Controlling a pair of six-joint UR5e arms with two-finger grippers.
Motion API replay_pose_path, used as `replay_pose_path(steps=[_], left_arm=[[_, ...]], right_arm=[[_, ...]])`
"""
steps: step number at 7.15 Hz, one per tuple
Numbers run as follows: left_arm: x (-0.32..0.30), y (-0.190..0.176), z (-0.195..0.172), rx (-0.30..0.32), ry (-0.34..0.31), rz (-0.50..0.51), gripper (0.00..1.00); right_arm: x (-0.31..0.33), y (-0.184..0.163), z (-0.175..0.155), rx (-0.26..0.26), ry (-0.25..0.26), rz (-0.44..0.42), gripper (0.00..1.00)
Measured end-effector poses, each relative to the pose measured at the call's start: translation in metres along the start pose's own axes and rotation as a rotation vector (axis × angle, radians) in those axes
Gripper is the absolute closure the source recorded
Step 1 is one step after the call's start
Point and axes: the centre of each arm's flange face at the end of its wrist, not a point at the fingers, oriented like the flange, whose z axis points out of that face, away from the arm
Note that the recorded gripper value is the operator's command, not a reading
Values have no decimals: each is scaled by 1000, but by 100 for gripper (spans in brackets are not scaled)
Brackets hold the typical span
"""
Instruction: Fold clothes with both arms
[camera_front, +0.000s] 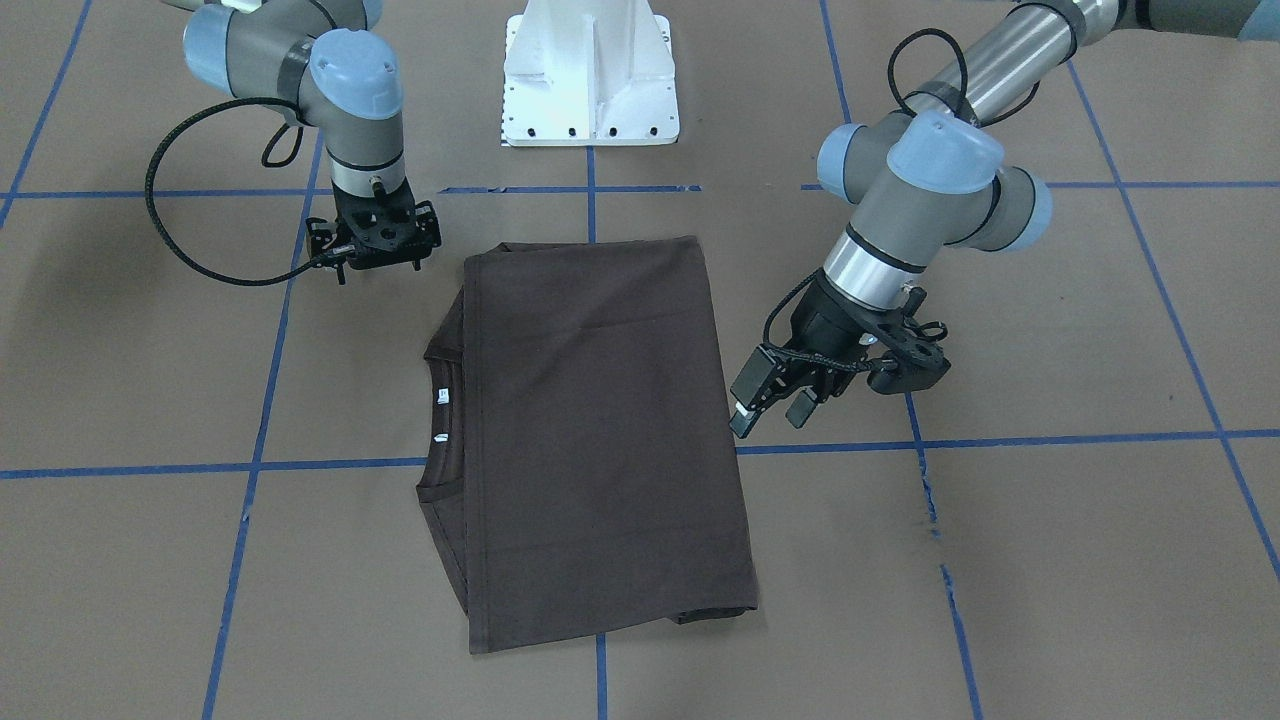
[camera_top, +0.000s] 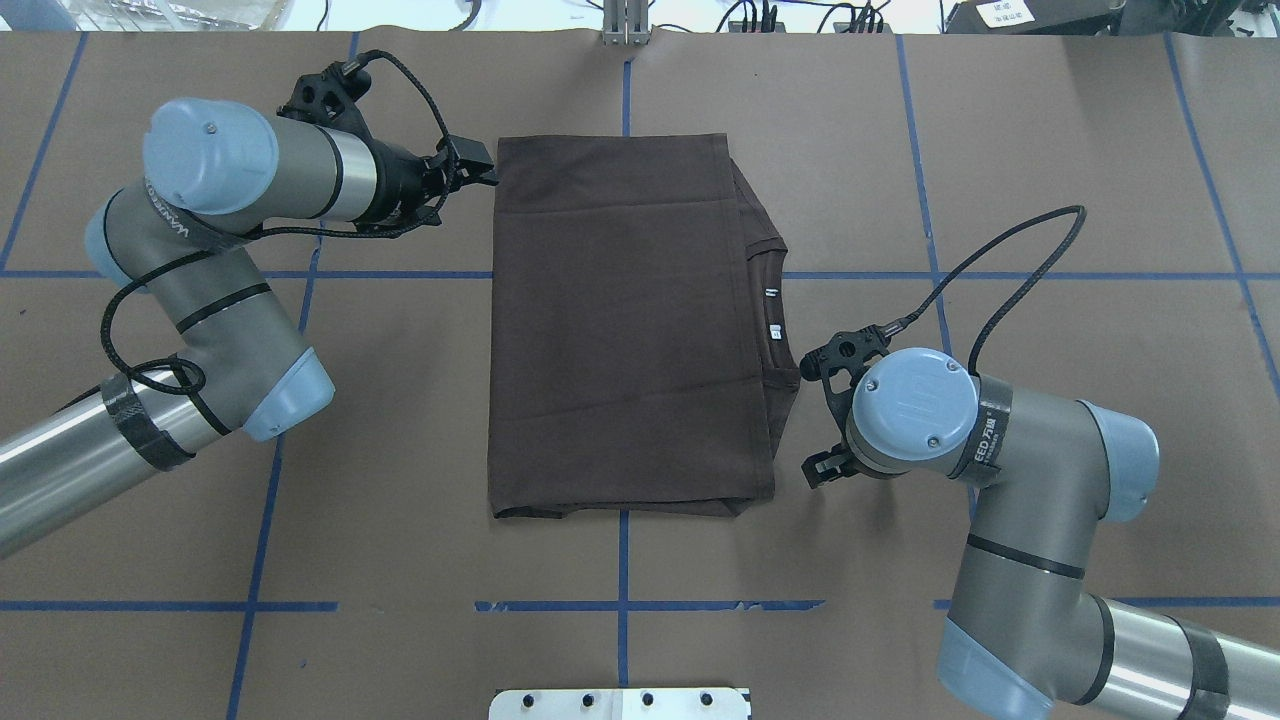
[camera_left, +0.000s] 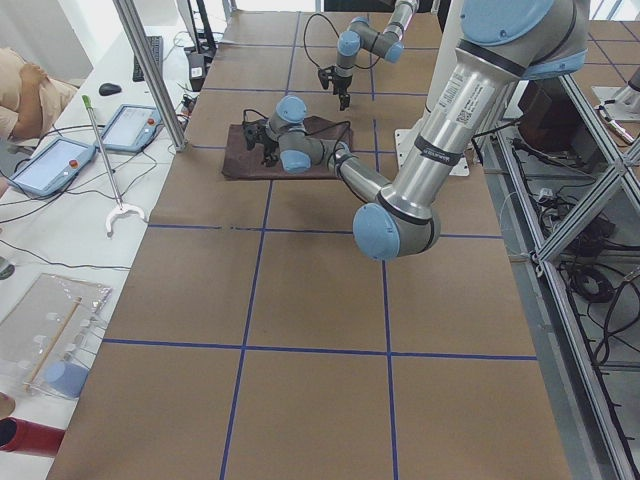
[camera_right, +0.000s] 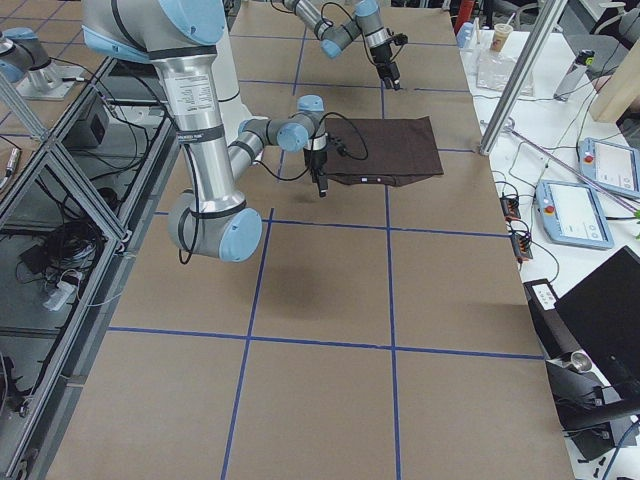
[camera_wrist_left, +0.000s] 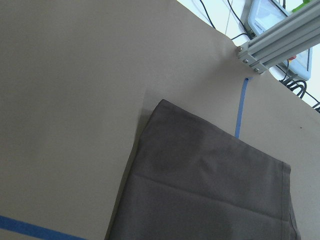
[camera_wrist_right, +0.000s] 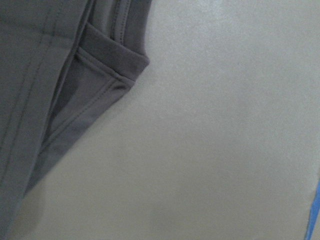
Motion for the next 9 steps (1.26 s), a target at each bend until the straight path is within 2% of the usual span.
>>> replay_pose_path(steps=[1, 2, 4, 5, 6, 7, 9], left_arm=[[1, 0, -1, 0, 2, -1, 10], [2, 1, -2, 0, 5, -1, 10], [5, 2, -5, -1, 12, 0, 10], [8, 3, -9, -2, 19, 2, 10], [10, 4, -12, -2, 23, 3, 10], [11, 4, -13, -3, 25, 4, 9], [11, 4, -13, -3, 25, 1, 9]], right_arm=[[-11, -6, -11, 14, -18, 52, 0], [-27, -12, -21, 27, -46, 185, 3], [-66, -4, -30, 25, -125, 556, 18], [-83, 4, -26, 28, -167, 719, 22], [-94, 6, -16, 39, -203, 869, 22], [-100, 5, -6, 45, -233, 964, 22], [-99, 0, -2, 52, -255, 1026, 25]])
